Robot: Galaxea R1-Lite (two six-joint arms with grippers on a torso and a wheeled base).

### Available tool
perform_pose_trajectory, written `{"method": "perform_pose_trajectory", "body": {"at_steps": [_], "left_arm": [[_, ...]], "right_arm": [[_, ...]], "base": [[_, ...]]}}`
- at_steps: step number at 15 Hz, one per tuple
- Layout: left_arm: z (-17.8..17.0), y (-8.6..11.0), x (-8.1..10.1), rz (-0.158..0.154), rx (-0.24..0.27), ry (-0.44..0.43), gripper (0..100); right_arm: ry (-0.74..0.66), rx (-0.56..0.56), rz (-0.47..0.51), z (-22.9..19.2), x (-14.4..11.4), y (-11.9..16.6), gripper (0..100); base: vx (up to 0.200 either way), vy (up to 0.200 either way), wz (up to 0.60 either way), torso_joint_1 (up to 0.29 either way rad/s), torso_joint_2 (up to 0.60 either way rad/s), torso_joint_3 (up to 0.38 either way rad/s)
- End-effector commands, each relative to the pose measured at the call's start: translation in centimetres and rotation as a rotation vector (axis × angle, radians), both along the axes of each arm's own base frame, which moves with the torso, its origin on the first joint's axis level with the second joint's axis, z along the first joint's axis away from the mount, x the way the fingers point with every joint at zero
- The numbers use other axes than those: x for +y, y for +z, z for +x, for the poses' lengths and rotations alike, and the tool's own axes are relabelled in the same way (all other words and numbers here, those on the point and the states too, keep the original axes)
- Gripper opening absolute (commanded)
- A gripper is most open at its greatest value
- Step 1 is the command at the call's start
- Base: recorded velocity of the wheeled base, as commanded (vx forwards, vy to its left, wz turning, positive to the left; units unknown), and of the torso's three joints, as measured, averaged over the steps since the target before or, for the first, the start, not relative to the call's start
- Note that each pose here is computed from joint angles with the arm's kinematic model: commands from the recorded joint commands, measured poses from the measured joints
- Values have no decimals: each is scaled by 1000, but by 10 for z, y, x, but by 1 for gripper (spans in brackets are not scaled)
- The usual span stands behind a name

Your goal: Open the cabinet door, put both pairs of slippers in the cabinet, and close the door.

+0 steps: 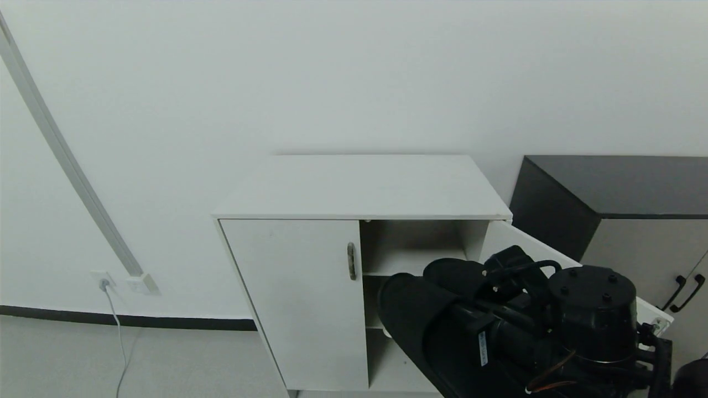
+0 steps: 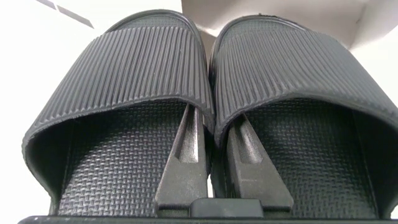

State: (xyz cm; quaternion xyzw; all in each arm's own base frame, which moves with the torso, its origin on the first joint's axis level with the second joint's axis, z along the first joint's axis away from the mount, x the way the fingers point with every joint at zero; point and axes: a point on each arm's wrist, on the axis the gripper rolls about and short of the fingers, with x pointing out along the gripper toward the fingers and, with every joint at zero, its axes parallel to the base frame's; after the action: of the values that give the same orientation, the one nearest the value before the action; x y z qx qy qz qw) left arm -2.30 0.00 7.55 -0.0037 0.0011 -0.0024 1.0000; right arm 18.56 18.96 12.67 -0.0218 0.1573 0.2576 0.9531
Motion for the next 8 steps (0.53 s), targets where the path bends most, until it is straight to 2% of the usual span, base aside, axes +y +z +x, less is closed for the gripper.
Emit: {"method": "perform_pose_trajectory", "body": {"at_steps": [1,8], "left_arm": [[0,0,0,0,1,0,0],[0,0,0,0,1,0,0]], "right_arm": [[0,3,-3,0,0,-1,0],[5,7,-10,0,2,-5,0]], "base": [[0,0,0,-212,540,320],[0,0,0,-187,512,321]]}}
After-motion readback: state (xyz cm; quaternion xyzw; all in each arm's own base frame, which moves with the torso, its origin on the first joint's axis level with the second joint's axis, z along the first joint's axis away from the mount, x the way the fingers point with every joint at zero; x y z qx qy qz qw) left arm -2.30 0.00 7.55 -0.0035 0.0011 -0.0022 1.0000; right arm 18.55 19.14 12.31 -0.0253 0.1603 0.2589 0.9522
